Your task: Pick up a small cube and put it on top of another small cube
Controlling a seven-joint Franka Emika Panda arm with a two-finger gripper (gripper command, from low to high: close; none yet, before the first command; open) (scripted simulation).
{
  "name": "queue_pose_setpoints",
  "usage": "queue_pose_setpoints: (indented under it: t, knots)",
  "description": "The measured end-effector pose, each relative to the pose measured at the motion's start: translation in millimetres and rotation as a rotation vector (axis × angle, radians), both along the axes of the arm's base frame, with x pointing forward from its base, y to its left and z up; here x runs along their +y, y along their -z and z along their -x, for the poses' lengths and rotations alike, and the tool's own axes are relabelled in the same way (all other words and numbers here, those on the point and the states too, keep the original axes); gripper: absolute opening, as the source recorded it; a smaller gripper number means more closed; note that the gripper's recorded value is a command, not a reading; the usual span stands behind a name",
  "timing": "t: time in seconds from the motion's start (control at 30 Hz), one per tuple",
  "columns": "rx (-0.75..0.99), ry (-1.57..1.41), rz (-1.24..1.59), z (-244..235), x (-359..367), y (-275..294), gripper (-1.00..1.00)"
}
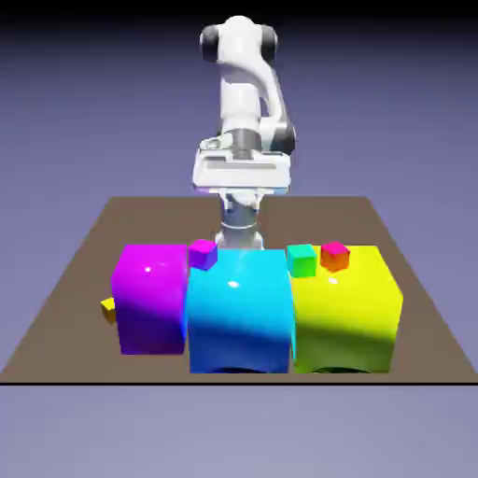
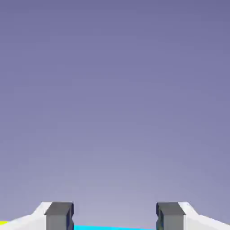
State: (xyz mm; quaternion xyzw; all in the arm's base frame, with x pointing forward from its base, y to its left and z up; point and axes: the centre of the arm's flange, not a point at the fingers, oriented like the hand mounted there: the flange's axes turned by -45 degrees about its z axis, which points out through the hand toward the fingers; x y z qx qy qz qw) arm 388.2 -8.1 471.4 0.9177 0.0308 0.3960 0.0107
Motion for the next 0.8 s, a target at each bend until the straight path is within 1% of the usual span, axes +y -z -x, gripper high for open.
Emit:
queue_pose_setpoints:
  t: [0.23, 0.43, 0.63, 0.8]
  knots:
    - [-0.093, -0.029, 0.056, 20.6, -81.8, -66.4, 0.0]
    - [-0.158, -0.052, 0.089, 54.2, -160.5, -102.2, 0.0]
    - [-0.208, -0.078, 0.103, 96.4, -242.9, -110.7, 0.0]
    - [-0.24, -0.107, 0.1, 132.9, -310.1, -93.6, 0.0]
